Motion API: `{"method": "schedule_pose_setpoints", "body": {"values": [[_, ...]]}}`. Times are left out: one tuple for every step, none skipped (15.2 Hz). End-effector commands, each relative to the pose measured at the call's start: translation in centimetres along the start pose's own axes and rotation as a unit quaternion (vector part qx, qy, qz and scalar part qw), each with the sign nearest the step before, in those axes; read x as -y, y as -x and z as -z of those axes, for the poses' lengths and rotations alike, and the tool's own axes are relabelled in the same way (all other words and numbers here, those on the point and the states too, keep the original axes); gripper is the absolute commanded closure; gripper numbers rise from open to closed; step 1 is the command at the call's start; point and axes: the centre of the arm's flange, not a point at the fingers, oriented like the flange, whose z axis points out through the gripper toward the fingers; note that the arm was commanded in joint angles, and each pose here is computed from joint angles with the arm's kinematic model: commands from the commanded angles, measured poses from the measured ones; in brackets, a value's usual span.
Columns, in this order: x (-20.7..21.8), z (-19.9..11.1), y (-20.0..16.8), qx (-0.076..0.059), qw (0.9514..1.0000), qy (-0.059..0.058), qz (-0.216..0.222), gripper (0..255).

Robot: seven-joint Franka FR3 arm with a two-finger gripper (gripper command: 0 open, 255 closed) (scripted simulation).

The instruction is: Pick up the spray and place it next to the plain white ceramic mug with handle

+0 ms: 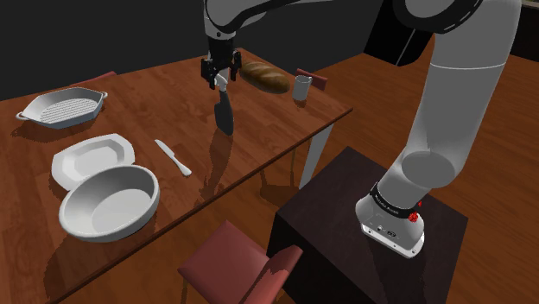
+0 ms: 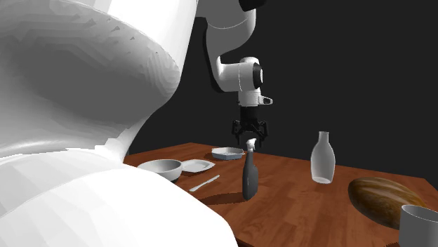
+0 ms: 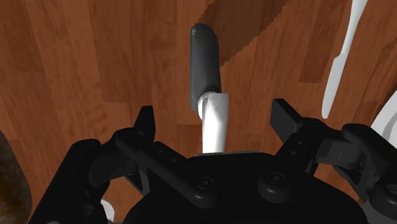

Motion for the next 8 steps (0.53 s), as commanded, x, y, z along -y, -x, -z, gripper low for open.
{"method": "schedule_pose_setpoints", "body": {"values": [[0.0, 0.0, 0.0, 0.0, 1.0, 0.0, 0.0, 0], [0.0, 0.0, 0.0, 0.0, 1.0, 0.0, 0.0, 255], [0.0, 0.0, 0.0, 0.0, 1.0, 0.0, 0.0, 255], [0.0, 0.0, 0.0, 0.0, 1.0, 0.0, 0.0, 255], [0.0, 0.0, 0.0, 0.0, 1.0, 0.0, 0.0, 255], [0.0, 0.0, 0.0, 0.0, 1.0, 0.0, 0.0, 255], [0.01, 0.0, 0.0, 0.0, 1.0, 0.0, 0.0, 255], [0.01, 0.0, 0.0, 0.0, 1.0, 0.0, 0.0, 255]]}}
